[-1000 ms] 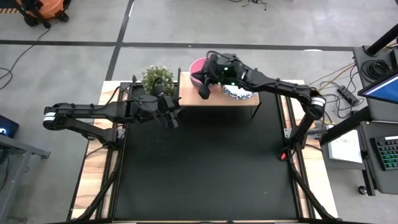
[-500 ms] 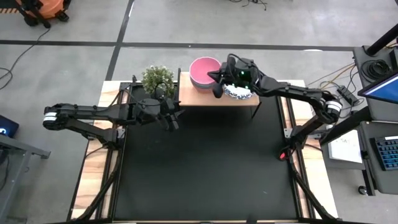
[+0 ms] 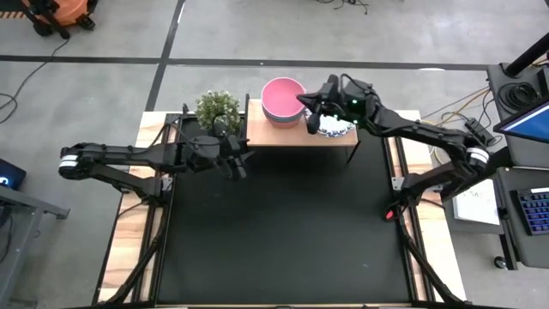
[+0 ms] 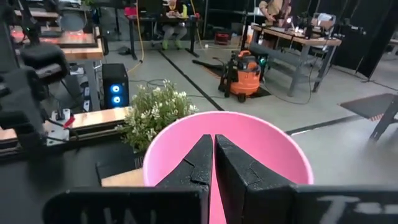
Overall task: Place and stack bowls onto a shelf
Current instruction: Return to Home Position
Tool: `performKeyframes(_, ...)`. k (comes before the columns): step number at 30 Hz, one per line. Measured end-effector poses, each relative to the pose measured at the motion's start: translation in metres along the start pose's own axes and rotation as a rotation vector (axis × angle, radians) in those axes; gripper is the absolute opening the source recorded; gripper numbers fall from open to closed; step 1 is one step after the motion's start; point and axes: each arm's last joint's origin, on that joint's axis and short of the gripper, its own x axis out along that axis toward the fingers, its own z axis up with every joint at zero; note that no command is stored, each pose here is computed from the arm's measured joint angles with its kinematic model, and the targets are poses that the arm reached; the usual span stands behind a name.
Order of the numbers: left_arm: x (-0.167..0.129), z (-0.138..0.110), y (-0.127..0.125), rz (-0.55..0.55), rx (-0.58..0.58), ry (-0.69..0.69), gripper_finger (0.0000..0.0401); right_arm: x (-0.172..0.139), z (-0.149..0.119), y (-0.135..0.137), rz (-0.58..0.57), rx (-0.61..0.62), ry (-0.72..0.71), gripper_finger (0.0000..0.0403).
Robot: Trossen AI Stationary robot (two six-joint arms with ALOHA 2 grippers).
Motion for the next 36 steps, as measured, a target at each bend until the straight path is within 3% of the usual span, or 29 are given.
performKeyframes(6, -0.002, 0.012, 0.005, 0.024, 0.063, -0.112, 0.0175, -0.023, 0.009, 0.002, -0.001, -0.006, -0.026, 0.0008)
performKeyframes(12, 0.015, 0.035, 0.029, 0.180, 0.141, -0.331, 0.0171, -0.023, 0.011, -0.007, -0.075, -0.004, -0.062, 0.0008)
performKeyframes(18, 0.044, 0.040, 0.070, 0.190, 0.096, -0.320, 0.0135, -0.007, -0.003, -0.021, -0.137, -0.003, -0.028, 0.0008)
performKeyframes(26, 0.075, 0.038, 0.097, 0.250, 0.105, -0.222, 0.0009, 0.011, -0.010, -0.037, -0.165, -0.020, 0.004, 0.0008)
performKeyframes(36, 0.095, 0.034, 0.109, 0.263, 0.104, -0.182, 0.0002, 0.024, -0.020, -0.049, -0.186, -0.035, 0.042, 0.0008)
